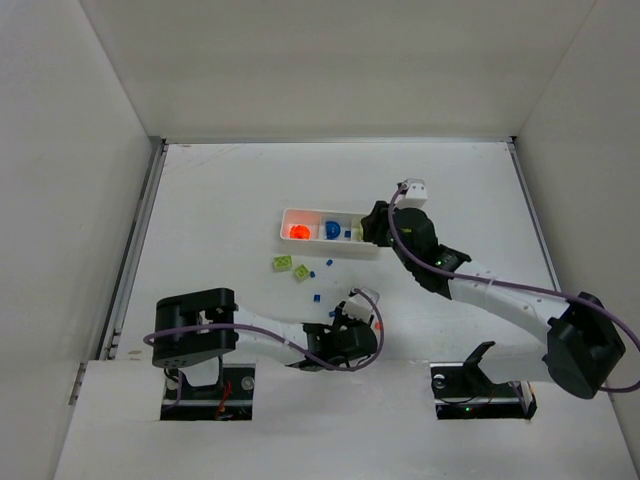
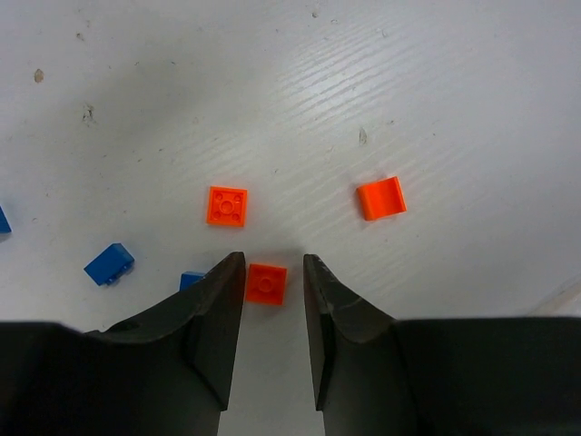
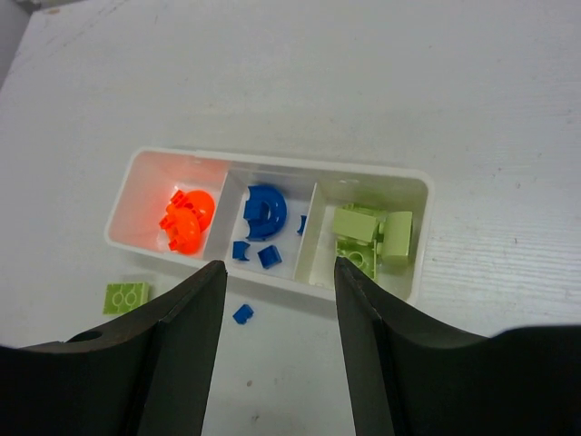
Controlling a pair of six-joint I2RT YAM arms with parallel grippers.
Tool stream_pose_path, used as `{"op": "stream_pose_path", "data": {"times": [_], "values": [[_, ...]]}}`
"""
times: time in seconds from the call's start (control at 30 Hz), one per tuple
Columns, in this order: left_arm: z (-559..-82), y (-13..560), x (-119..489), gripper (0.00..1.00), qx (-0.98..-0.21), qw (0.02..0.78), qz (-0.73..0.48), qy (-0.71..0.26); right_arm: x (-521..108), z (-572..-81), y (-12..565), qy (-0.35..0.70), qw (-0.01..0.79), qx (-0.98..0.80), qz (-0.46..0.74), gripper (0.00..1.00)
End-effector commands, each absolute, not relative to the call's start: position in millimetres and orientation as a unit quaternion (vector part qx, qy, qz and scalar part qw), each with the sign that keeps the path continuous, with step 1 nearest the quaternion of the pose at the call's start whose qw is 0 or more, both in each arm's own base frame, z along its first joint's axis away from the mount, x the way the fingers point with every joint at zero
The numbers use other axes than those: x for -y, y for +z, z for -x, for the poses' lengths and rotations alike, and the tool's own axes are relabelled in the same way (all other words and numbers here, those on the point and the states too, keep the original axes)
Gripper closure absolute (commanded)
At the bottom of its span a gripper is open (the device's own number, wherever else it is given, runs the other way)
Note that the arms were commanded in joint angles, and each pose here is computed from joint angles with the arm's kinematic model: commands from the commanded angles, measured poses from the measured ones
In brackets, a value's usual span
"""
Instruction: Sort the legos into containers by color
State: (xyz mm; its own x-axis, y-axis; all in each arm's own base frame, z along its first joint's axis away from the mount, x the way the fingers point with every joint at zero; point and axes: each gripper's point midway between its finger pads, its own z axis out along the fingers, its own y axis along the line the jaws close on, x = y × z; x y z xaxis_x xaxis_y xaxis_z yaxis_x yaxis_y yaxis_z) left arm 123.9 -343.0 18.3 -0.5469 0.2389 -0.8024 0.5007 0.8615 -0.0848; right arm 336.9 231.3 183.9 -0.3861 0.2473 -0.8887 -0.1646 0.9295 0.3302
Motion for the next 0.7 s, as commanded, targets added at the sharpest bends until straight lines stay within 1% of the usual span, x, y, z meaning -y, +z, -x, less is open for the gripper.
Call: {"op": "stream_pose_path", "data": {"times": [0.0,0.1,0.2,0.33,0.53,0.67], "values": [[-114.3,-1.4,324.2,0.69,-0.874,0.4,-0.253,-0.106,-224.7,-341.9,201.3,0.206,0.574,-0.791,-0.052,0.43],[-110.8,-3.0,321.3,0.67,-0.874,0.397,-0.261,-0.102,-222.3,-341.9,198.7,0.203,0.572,-0.793,-0.053,0.43],[-107.6,-5.9,318.8,0.68,-0.875,0.392,-0.267,-0.1,-222.1,-341.6,197.6,0.203,0.572,-0.793,-0.053,0.43],[-106.6,-10.3,315.7,0.72,-0.875,0.391,-0.271,-0.091,-221.2,-340.4,199.0,0.205,0.573,-0.792,-0.054,0.43],[-111.7,-9.9,313.1,0.86,-0.873,0.401,-0.269,-0.076,-215.1,-338.6,208.5,0.206,0.581,-0.785,-0.058,0.43],[-117.7,15.6,317.7,0.88,-0.866,0.422,-0.249,-0.097,-206.6,-338.8,214.1,0.204,0.587,-0.781,-0.062,0.43]]}}
